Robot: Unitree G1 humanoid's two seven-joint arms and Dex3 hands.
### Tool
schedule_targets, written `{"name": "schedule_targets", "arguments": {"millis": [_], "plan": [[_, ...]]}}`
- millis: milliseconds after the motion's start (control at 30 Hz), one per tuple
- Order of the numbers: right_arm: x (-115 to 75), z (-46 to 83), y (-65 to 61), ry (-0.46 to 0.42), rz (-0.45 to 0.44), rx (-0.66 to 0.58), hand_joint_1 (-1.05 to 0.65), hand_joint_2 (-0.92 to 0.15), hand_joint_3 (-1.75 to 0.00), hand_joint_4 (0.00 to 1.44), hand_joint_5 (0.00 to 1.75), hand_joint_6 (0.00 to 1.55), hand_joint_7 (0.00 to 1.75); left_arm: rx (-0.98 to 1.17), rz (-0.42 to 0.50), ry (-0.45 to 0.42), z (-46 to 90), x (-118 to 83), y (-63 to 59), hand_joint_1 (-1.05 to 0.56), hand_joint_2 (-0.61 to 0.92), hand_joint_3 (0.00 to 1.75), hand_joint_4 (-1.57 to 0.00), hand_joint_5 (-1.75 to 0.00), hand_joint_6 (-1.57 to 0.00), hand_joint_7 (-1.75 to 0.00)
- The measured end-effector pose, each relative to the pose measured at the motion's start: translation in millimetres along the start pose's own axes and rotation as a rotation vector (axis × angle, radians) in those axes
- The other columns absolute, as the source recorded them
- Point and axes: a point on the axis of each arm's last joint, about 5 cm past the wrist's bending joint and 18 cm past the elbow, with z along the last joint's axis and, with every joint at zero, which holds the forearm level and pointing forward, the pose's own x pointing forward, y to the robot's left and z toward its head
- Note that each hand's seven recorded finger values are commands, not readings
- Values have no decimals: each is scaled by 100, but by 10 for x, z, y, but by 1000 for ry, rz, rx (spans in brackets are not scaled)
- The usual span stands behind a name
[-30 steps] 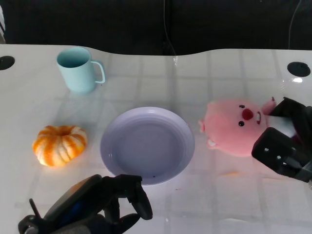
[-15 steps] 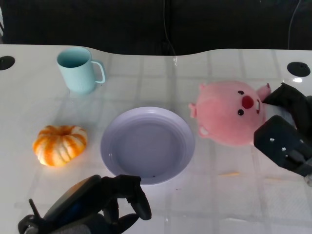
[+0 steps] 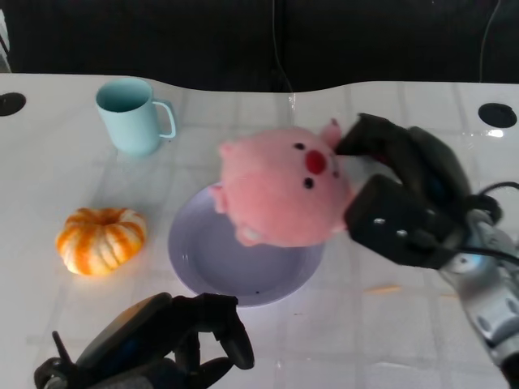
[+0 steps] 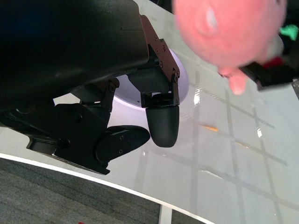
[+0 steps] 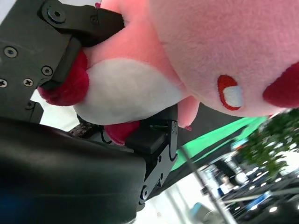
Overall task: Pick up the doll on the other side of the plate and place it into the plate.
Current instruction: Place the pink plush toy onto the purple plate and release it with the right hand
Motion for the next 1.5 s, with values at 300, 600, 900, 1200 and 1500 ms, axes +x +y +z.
{"name": "schedule_targets", "arguments": {"millis": [300,600,900,1200,1500], "plan": [[169,192,269,-40,106,-48,-14,-39,-123,92,175,77,174,25,-4,8,7,1,-23,-14,66,82,-71,-174,-73,-111],[205,248,390,-40,157,-29,-29,-77,-34,56,73,71,22,41,4,13,38,-1,-24,-16,67,80,-70,-173,-74,-109],[185,269,268,-67,365,-154,-62,-92,-10,8,33,27,1,65,0,13,64,1,-36,-16,70,71,-69,-172,-74,-107],[117,273,84,-113,382,-224,-62,-92,-8,8,37,29,2,64,0,25,61,2,-36,-17,74,65,-68,-175,-73,-107],[-205,141,-249,-175,287,-177,-58,-92,-15,14,67,41,5,66,-1,18,71,16,-40,-16,75,64,-68,-172,-73,-107]]}}
